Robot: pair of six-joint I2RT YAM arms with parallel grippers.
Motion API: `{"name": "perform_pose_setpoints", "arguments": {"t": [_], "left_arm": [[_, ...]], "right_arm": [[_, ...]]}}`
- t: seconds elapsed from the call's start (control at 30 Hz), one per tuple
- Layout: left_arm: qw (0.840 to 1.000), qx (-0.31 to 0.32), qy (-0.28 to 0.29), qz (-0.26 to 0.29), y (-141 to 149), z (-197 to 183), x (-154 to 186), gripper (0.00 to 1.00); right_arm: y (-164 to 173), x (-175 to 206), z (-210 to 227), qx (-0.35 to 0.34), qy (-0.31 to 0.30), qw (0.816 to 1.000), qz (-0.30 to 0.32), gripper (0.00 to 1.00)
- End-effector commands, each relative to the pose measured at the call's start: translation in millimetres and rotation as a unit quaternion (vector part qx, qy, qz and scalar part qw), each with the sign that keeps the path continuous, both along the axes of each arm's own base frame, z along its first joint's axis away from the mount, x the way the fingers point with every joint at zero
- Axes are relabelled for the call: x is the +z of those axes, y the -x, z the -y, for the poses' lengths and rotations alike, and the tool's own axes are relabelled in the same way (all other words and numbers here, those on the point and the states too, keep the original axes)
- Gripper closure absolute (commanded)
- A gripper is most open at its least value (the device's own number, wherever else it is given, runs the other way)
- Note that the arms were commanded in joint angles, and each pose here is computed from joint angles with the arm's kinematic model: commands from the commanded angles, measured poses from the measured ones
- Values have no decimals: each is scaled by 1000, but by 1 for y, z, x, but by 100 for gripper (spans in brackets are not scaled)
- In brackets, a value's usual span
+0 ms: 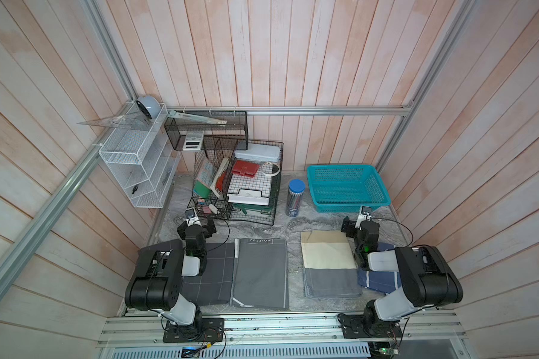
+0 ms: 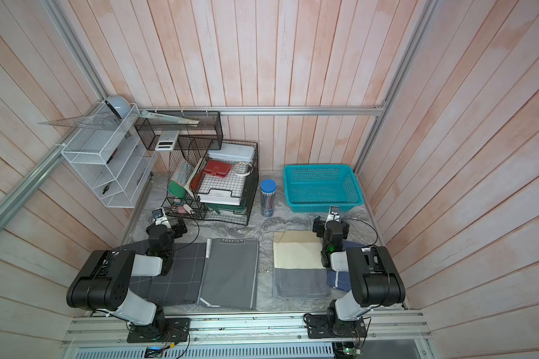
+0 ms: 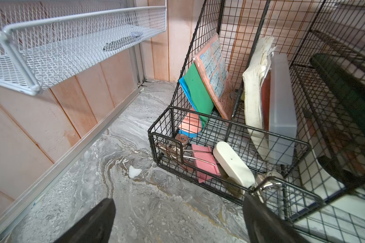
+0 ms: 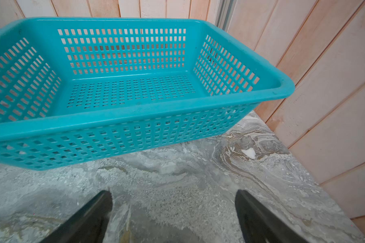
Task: Put the folded pillowcase in the basket
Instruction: Adjust the pillowcase at the center of the board.
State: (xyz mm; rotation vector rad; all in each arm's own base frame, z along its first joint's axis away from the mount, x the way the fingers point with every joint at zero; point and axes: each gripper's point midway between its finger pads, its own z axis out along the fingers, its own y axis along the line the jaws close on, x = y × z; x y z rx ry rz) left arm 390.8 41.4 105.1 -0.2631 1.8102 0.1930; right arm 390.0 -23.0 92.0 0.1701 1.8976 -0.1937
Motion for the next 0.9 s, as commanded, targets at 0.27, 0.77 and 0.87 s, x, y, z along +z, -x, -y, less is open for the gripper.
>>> {"name": "perform_pose_setpoints", "arguments": {"t": [0.27,0.77,0.87], "left_arm": [[1000,-10,-6,4,-4,4,6,0],[992,-24,-87,85,38,38,56,0],[988,-33,-88,119,53,58,89,0]], "right_arm": [[-3,3,-1,2,-3,1000,7,2],[20,39,-34,36,70,996,42,2],[31,65,-42,25,68,997,41,2]]}}
